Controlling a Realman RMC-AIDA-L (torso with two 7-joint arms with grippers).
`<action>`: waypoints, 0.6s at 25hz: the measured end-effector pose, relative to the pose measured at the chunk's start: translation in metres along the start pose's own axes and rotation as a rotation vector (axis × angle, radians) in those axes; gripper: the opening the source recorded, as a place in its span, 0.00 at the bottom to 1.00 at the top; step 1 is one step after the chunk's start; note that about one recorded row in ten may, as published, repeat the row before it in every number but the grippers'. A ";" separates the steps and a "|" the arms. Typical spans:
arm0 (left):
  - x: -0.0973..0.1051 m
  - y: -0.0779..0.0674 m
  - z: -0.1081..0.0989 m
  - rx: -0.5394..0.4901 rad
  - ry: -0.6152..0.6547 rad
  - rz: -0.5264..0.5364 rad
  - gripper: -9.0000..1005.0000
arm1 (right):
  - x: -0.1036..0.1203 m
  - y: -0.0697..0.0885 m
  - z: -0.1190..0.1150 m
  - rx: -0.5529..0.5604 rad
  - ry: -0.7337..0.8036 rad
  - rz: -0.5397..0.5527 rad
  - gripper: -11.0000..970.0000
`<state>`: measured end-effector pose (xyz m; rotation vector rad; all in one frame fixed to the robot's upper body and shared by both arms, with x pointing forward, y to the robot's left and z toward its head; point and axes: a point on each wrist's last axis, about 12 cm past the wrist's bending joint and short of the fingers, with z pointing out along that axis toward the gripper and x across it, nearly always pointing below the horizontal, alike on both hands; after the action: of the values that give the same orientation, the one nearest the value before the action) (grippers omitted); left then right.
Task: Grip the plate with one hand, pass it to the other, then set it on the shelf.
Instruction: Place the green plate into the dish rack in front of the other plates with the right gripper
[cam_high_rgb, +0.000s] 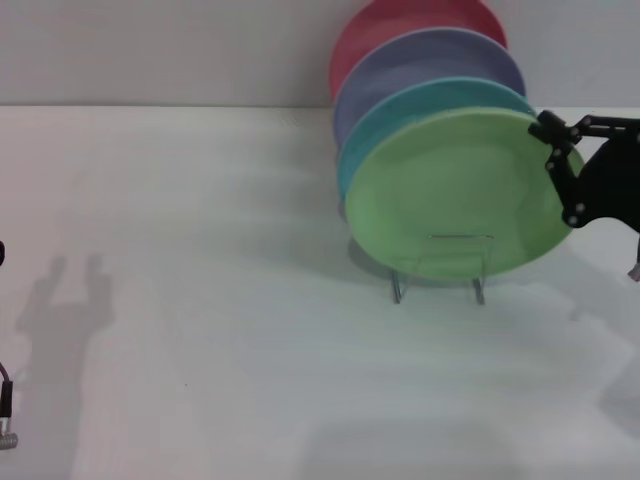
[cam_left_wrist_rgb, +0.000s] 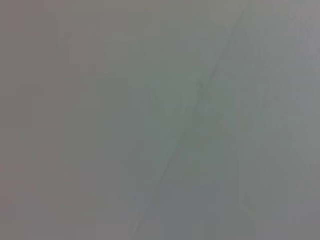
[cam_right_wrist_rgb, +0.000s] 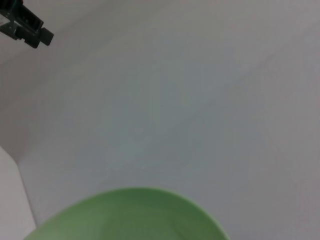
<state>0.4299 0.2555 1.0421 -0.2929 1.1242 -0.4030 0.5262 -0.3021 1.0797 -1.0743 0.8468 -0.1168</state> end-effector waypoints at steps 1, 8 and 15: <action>0.000 0.000 0.000 0.000 0.000 -0.001 0.43 | 0.000 0.002 0.001 -0.003 0.002 0.004 0.03; -0.002 0.003 -0.001 0.003 -0.001 -0.032 0.43 | -0.001 0.016 0.005 -0.017 0.032 0.034 0.03; -0.003 0.005 -0.001 0.004 -0.002 -0.031 0.43 | -0.003 0.022 0.002 0.009 0.047 0.097 0.17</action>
<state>0.4288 0.2615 1.0418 -0.3080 1.1182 -0.4325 0.5182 -0.2883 1.0640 -1.0238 0.9384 -0.0650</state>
